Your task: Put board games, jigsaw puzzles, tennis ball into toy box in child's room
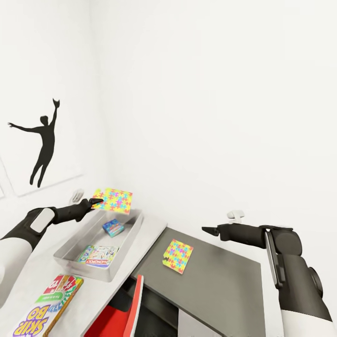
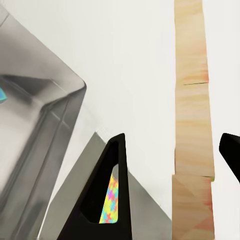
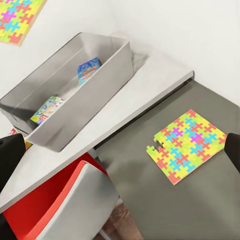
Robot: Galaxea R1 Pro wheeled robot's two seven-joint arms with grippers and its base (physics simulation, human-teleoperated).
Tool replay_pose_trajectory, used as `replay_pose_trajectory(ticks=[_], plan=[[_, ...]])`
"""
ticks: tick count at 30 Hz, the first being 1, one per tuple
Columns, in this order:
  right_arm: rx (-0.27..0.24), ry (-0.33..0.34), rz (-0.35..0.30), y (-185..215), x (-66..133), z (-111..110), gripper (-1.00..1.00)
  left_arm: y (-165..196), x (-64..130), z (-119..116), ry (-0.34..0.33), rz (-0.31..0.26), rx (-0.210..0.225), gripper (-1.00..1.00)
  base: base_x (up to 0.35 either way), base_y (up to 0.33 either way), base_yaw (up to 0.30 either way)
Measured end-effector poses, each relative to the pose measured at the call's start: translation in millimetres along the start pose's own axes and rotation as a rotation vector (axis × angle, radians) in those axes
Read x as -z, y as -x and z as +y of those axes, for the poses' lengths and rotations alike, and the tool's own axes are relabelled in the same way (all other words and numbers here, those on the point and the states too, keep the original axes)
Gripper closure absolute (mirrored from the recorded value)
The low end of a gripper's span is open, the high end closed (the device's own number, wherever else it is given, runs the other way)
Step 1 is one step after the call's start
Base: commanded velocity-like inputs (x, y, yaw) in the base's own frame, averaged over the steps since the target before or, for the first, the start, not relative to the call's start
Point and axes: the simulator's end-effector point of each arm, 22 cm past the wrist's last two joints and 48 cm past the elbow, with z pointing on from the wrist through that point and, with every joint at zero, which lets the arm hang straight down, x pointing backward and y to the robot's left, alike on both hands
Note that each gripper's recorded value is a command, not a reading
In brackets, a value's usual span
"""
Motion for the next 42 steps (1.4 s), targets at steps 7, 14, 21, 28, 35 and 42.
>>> replay_pose_trajectory(ticks=[7, 14, 21, 28, 35, 42], plan=[[-0.001, 0.000, 0.003, -1, -2.3, -1, -1.00, 21, -4.8, -8, 0.032, -0.017, -0.005, 1.00, 0.000, 0.000, 0.000], [-0.006, -0.003, 0.008, -4, -4.4, -5, -1.00, 41, -10.6, 0, 0.140, -0.059, -0.024, 1.00, 0.000, 0.000, 0.000], [-0.004, -0.005, 0.008, -5, -5.8, -7, -1.00, 42, -18.6, 4, 0.166, -0.075, -0.029, 1.00, 0.000, 0.000, 0.000], [-0.006, -0.007, 0.010, -6, -7.8, -9, -1.00, 26, -37.9, -3, 0.161, -0.055, -0.032, 1.00, 0.000, 0.000, 0.000], [-0.012, -0.008, 0.018, -10, -11.2, -12, -1.00, 19, -42.4, 12, 0.210, -0.039, -0.073, 1.00, 0.000, 0.000, 0.000], [-0.019, -0.008, 0.026, -14, -14.7, -15, -1.00, 9, -46.4, 25, 0.241, -0.014, -0.115, 1.00, 0.000, 0.000, 0.000]])
